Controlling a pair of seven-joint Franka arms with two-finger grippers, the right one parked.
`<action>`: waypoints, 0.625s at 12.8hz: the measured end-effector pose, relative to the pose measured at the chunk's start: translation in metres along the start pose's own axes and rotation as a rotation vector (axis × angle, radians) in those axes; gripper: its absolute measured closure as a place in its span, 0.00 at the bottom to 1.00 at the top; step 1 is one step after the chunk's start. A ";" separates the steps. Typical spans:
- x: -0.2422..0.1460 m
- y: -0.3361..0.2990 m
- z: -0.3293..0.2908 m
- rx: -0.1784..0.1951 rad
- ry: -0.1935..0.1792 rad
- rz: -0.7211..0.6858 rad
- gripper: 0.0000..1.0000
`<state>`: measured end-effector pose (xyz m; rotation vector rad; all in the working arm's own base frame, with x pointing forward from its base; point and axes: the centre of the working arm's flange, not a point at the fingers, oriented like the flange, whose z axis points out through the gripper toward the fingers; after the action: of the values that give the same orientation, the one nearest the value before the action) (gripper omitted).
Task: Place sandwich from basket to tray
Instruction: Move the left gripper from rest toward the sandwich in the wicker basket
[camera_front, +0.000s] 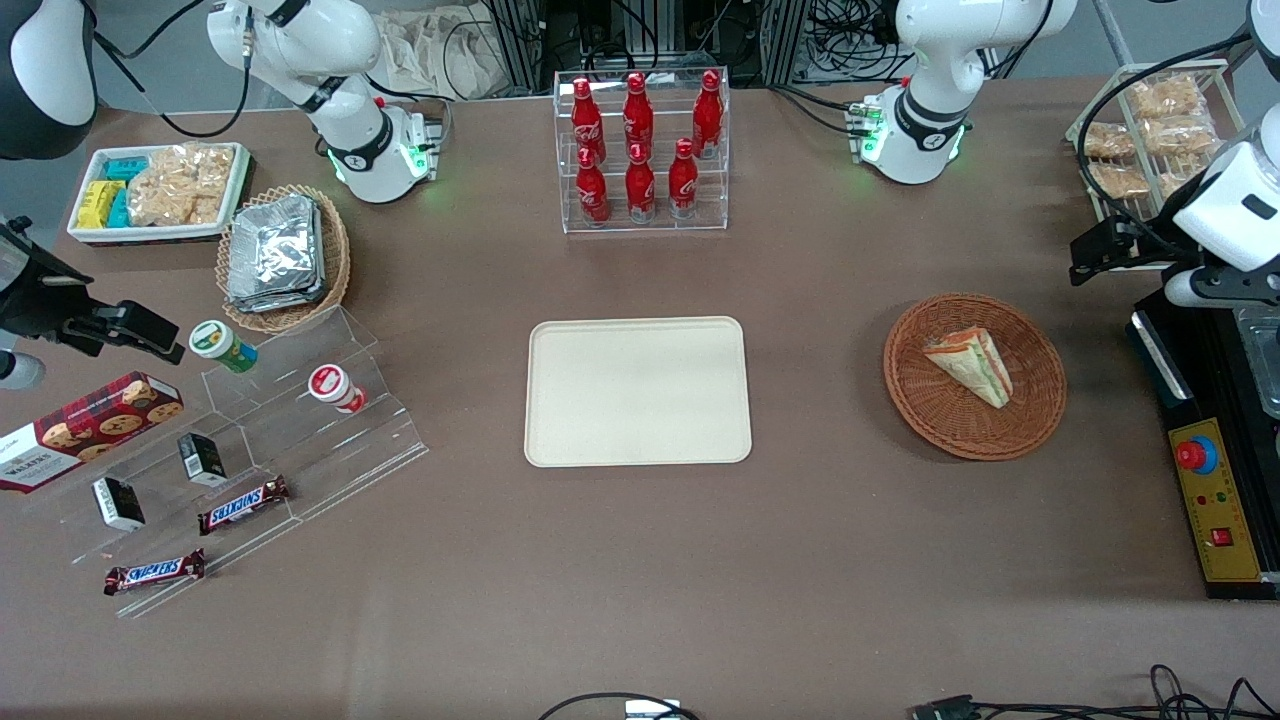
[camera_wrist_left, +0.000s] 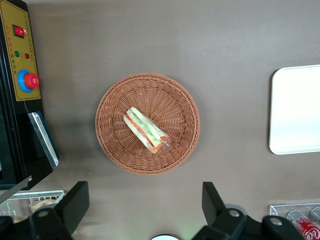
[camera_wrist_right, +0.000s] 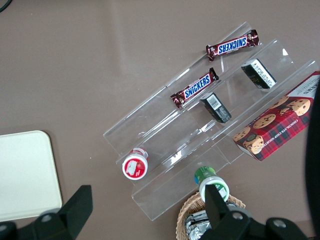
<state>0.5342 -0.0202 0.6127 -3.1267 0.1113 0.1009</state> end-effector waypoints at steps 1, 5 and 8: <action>0.000 0.000 0.000 -0.001 -0.004 0.000 0.00; -0.004 -0.001 0.004 -0.004 -0.038 -0.002 0.00; 0.000 -0.008 0.016 -0.006 -0.063 -0.017 0.00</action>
<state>0.5340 -0.0118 0.5964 -3.1258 0.0843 0.2001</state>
